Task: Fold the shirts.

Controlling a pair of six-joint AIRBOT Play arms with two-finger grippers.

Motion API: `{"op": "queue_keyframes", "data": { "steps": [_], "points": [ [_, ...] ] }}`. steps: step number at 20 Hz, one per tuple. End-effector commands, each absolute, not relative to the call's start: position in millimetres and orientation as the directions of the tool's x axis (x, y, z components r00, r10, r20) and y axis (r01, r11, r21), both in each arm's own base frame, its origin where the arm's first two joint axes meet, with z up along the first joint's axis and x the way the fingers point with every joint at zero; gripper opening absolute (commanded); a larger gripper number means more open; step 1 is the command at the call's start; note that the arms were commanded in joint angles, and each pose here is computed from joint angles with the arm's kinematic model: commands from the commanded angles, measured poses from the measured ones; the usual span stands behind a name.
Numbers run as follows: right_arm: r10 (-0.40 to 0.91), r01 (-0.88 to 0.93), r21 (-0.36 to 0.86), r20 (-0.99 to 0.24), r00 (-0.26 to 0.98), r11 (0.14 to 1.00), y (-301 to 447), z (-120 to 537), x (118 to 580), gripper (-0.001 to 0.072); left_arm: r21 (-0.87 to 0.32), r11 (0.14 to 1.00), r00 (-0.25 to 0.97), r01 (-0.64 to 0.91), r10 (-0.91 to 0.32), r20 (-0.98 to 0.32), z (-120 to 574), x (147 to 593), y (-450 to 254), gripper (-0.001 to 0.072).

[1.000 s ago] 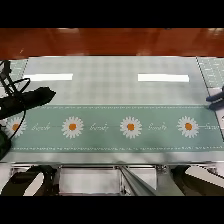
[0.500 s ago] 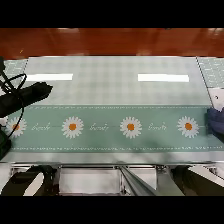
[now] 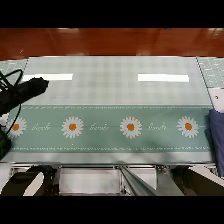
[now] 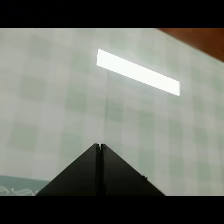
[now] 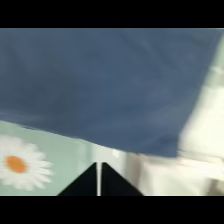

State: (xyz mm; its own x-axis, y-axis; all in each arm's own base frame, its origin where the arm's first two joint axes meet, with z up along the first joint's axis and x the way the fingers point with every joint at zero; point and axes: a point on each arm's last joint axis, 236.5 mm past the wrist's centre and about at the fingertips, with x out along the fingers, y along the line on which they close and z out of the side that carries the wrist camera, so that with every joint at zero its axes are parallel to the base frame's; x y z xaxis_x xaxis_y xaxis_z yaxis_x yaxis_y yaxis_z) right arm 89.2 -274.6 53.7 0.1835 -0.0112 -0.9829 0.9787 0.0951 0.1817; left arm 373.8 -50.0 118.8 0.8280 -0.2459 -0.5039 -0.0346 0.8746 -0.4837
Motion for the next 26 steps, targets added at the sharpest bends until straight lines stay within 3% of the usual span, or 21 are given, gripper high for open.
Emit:
{"op": "queue_keyframes", "data": {
  "steps": [1,3,5,6,8,9,11,14,16,23,26],
  "points": [
    [-0.131,0.743,0.579,-0.752,0.646,0.335,-298,124,215,0.0025,-0.479,0.878,0.889,-0.015,-0.208,-0.409,171,400,-36,0.0023],
    [-0.102,0.518,0.62,-0.578,0.809,0.589,-270,190,304,0.0024,-0.444,0.894,0.905,0.058,-0.235,-0.355,220,421,-43,0.0023],
    [0.026,0.287,0.52,-0.514,0.858,0.805,-191,227,380,0.0025,-0.437,0.89,0.88,0.131,-0.307,-0.362,246,441,-68,0.0023],
    [0.099,0.183,0.461,-0.522,0.847,0.869,-143,229,405,0.0025,-0.439,0.883,0.835,0.168,-0.364,-0.413,240,447,-89,0.0022],
    [0.148,0.058,0.275,-0.67,0.728,0.96,-61,192,420,0.0024,-0.443,0.865,0.681,0.237,-0.473,-0.559,202,435,-136,0.0022],
    [0.101,0.055,0.177,-0.761,0.641,0.983,-39,163,413,0.0024,-0.411,0.877,0.613,0.249,-0.471,-0.634,176,426,-146,0.0023],
    [-0.028,0.053,-0.002,-0.871,0.49,0.999,-27,105,390,0.0024,-0.281,0.941,0.531,0.19,-0.339,-0.776,113,411,-131,0.0023],
    [-0.067,0.12,-0.033,-0.955,0.289,0.992,-30,22,353,0.0025,-0.242,0.967,0.408,0.085,-0.255,-0.877,42,383,-108,0.0023],
    [-0.056,0.121,-0.03,-0.974,0.221,0.992,-27,-1,342,0.0025,-0.241,0.968,0.395,0.07,-0.249,-0.884,35,380,-103,0.0023],
    [-0.045,0.132,-0.013,-0.97,0.238,0.991,-25,-4,349,0.0025,-0.24,0.968,0.378,0.07,-0.248,-0.892,33,376,-103,0.0023],
    [0.014,0.012,0.018,-0.961,0.275,1.0,-3,-5,360,0.0025,-0.237,0.969,0.334,0.074,-0.248,-0.91,24,367,-106,0.0023]
  ]
}}
